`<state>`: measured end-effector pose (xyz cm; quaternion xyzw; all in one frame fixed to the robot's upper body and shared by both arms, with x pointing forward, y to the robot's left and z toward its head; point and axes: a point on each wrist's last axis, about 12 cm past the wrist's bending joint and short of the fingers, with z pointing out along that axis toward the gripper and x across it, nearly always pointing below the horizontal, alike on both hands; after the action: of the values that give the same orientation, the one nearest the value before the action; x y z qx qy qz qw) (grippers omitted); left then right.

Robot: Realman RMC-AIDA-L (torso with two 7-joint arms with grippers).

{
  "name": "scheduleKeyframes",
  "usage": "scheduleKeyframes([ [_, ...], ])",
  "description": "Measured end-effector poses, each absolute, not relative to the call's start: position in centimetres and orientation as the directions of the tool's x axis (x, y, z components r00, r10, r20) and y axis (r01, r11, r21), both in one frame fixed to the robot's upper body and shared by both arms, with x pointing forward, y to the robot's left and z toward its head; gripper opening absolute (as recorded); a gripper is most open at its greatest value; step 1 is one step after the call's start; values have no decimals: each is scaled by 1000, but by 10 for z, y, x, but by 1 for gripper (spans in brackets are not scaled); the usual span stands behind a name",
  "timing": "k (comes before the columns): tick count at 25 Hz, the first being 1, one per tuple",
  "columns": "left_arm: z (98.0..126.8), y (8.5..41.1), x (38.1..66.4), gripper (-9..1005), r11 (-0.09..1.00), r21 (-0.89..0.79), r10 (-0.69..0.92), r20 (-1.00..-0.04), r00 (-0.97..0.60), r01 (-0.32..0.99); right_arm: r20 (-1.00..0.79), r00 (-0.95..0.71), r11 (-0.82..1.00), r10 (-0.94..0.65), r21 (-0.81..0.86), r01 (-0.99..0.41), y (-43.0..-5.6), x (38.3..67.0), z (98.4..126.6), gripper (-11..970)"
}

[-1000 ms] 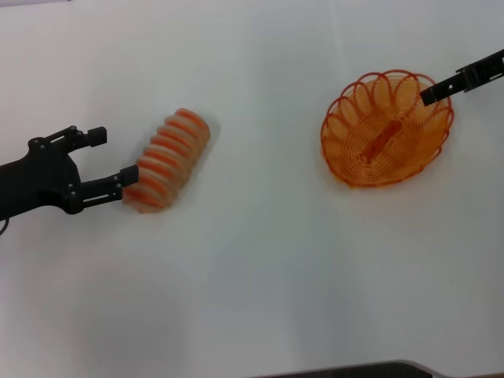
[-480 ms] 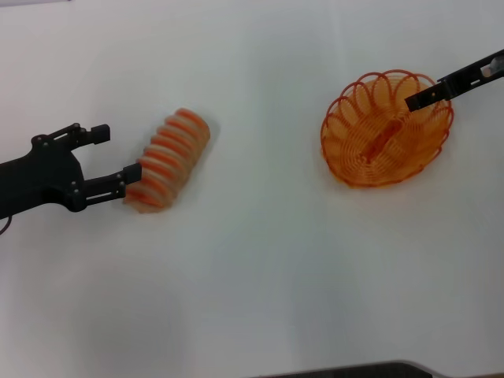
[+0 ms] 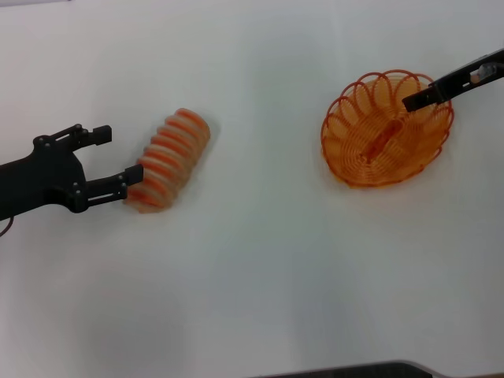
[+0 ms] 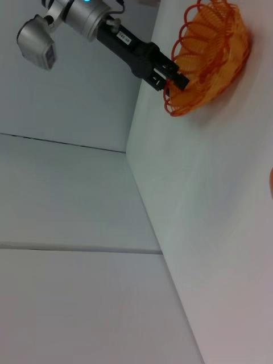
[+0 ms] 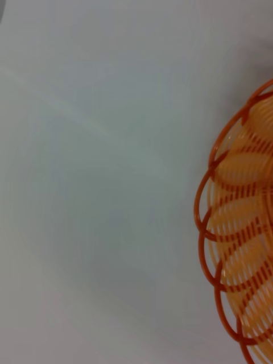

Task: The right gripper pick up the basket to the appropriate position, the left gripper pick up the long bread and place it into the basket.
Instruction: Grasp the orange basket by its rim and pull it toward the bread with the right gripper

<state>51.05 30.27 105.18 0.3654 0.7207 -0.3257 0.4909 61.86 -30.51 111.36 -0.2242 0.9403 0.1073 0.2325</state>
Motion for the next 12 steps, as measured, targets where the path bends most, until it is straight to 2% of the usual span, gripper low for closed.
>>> scheduleKeyframes([
  [2,1052,303,510,842,520,-111,209,-945,-251,847,-487,-790,877,-374,91,-472,-304,619,1113,664],
  [12,1051,303,510,841,518,-110,214,-944,-252,848,-496,-782,884,-376,60,-464,-300,621,1109,443],
])
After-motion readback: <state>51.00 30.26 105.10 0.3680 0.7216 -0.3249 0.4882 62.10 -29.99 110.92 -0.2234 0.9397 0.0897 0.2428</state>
